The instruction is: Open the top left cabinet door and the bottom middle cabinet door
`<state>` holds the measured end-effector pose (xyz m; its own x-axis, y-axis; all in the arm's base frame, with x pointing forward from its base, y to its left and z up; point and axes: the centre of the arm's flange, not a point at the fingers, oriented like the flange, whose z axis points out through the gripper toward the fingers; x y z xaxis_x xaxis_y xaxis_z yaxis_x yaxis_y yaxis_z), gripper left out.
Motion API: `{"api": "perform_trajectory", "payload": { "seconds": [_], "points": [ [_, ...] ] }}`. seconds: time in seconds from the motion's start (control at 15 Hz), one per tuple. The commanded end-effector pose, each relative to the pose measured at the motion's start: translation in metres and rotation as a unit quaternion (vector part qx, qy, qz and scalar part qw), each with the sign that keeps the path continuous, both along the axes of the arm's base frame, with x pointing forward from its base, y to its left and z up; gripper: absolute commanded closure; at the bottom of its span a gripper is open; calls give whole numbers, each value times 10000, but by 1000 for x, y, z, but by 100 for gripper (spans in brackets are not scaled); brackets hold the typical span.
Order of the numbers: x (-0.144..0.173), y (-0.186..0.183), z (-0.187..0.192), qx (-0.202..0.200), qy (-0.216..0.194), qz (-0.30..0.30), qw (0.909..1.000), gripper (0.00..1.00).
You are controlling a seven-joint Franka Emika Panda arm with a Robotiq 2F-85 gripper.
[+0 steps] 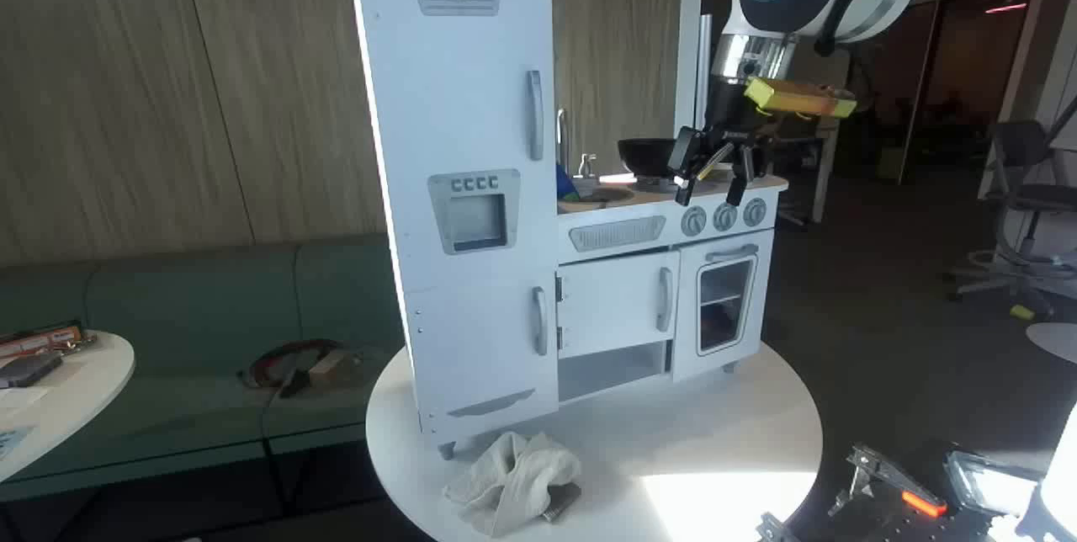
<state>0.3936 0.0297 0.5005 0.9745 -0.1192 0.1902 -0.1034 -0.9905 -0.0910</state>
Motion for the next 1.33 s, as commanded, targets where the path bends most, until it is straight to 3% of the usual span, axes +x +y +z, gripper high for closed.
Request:
{"api": "perform_trajectory", "payload": {
  "seconds": [0.0, 0.93, 1.13, 1.27],
  "points": [
    [1, 0, 2, 1, -23, 0, 10000, 0],
    [8, -3, 10, 27, -72, 28, 10000, 0],
    [21, 18, 15, 55, -107, 805, 9967, 0],
    [29, 42, 19, -200, -201, 1358, 9903, 0]
  ]
}}
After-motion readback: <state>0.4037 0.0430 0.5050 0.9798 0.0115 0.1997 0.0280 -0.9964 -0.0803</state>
